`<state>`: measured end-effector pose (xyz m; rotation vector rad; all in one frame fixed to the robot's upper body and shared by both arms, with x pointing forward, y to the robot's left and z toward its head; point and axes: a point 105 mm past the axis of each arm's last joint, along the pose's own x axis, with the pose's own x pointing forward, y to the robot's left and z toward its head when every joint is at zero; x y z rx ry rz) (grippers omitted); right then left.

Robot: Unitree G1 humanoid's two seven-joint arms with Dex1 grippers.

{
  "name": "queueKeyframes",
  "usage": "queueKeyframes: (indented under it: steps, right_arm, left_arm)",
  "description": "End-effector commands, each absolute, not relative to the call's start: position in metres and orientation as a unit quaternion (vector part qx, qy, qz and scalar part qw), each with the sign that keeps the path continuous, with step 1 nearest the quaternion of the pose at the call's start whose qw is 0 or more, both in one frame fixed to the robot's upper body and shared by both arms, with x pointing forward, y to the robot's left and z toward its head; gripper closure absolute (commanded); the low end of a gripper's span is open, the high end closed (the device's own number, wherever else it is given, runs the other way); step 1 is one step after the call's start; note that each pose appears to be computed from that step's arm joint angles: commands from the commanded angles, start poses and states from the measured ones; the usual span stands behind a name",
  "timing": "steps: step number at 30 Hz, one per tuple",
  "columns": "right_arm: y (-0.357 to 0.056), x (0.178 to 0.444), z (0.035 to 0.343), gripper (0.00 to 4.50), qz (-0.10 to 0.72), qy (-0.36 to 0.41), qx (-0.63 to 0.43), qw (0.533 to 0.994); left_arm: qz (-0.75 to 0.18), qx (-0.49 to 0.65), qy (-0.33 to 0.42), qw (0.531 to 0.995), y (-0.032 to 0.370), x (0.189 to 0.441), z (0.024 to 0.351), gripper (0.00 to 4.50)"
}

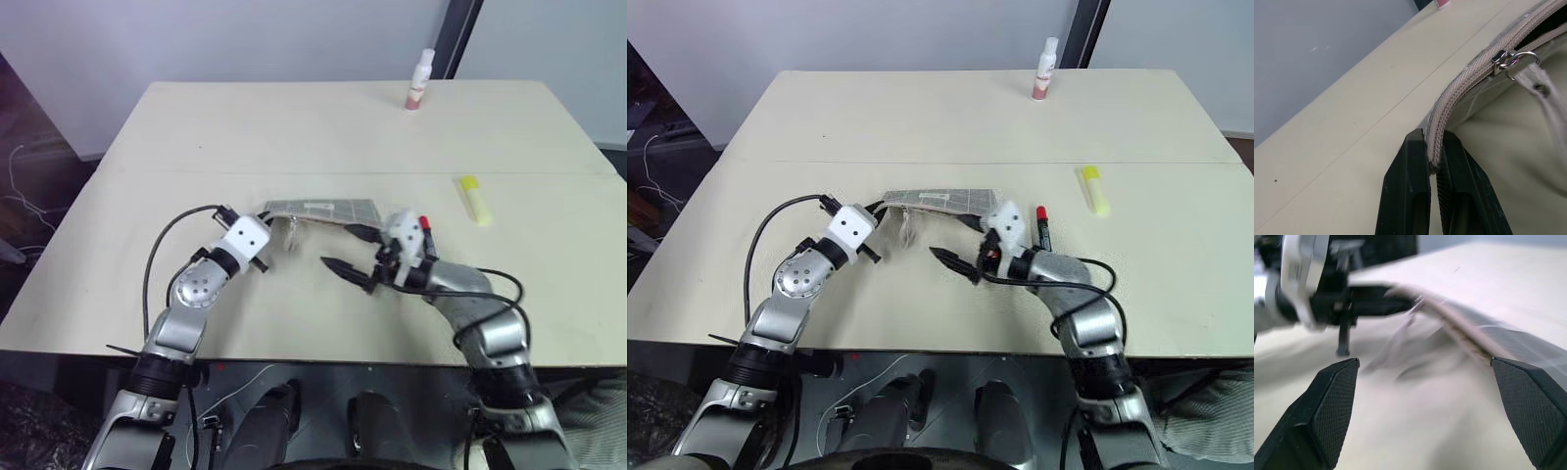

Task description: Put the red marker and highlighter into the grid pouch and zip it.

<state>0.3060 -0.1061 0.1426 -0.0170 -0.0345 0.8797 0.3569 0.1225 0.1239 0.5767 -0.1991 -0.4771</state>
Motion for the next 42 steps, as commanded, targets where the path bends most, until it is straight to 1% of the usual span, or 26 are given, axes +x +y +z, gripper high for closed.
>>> queueKeyframes:
  steps: [1,6,9,12,14,18,20,23,29,31,32,33,34,37,38,40,42]
  right_arm:
    - [-0.125,0.303,0.163,0.05,0.359,-0.062,0.0,0.931]
    - [-0.155,0.315,0.164,0.05,0.234,-0.076,-0.016,0.969]
    - [-0.19,0.338,0.168,0.05,0.118,-0.078,-0.045,0.989]
    - [-0.215,0.356,0.163,0.05,0.06,-0.055,-0.084,0.993]
    - [-0.24,0.371,0.157,0.05,0.014,-0.03,-0.102,0.994]
    - [-0.274,0.395,0.151,0.05,-0.018,0.002,-0.137,0.99]
    - [-0.289,0.402,0.148,0.05,-0.031,0.022,-0.151,0.988]
    - [-0.312,0.412,0.145,0.05,-0.051,0.05,-0.137,0.988]
    - [-0.327,0.419,0.126,0.05,-0.054,0.113,-0.11,0.986]
    - [-0.328,0.418,0.116,0.58,-0.055,0.135,-0.046,0.988]
    - [-0.328,0.417,0.111,0.88,-0.046,0.149,-0.055,0.986]
    - [-0.328,0.417,0.109,1.33,-0.041,0.156,-0.07,0.985]
    - [-0.328,0.416,0.108,1.93,-0.039,0.158,-0.081,0.983]
    - [-0.32,0.42,0.121,3.36,-0.021,0.13,-0.054,0.99]
    - [-0.317,0.422,0.128,3.61,-0.013,0.115,-0.045,0.992]
    - [-0.305,0.424,0.147,3.59,0.018,0.07,-0.043,0.996]
    - [-0.276,0.421,0.174,3.59,0.094,0.0,-0.075,0.993]
  left_arm:
    - [-0.23,0.278,-0.123,0.925,0.124,0.356,0.137,4.5]
    - [-0.23,0.278,-0.118,0.925,0.125,0.357,0.134,4.5]
    - [-0.234,0.283,-0.12,0.922,0.121,0.359,0.134,4.5]
    - [-0.238,0.287,-0.123,0.92,0.117,0.36,0.134,4.5]
    - [-0.236,0.287,-0.124,0.92,0.117,0.361,0.135,4.5]
    - [-0.232,0.29,-0.125,0.92,0.118,0.362,0.136,4.5]
    - [-0.232,0.292,-0.126,0.919,0.118,0.362,0.137,4.5]
    - [-0.231,0.29,-0.127,0.92,0.118,0.361,0.136,4.5]
    - [-0.231,0.298,-0.128,0.917,0.118,0.358,0.135,4.5]
    - [-0.229,0.301,-0.128,0.917,0.118,0.357,0.135,4.5]
    - [-0.229,0.302,-0.129,0.916,0.118,0.357,0.136,4.5]
    - [-0.228,0.303,-0.13,0.916,0.118,0.357,0.136,4.5]
    - [-0.228,0.303,-0.13,0.916,0.118,0.357,0.137,4.5]
    - [-0.23,0.304,-0.131,0.915,0.118,0.357,0.137,4.5]
    - [-0.23,0.304,-0.131,0.915,0.117,0.357,0.137,4.5]
    - [-0.232,0.304,-0.131,0.915,0.116,0.357,0.137,4.5]
    - [-0.234,0.303,-0.131,0.914,0.115,0.358,0.136,4.5]
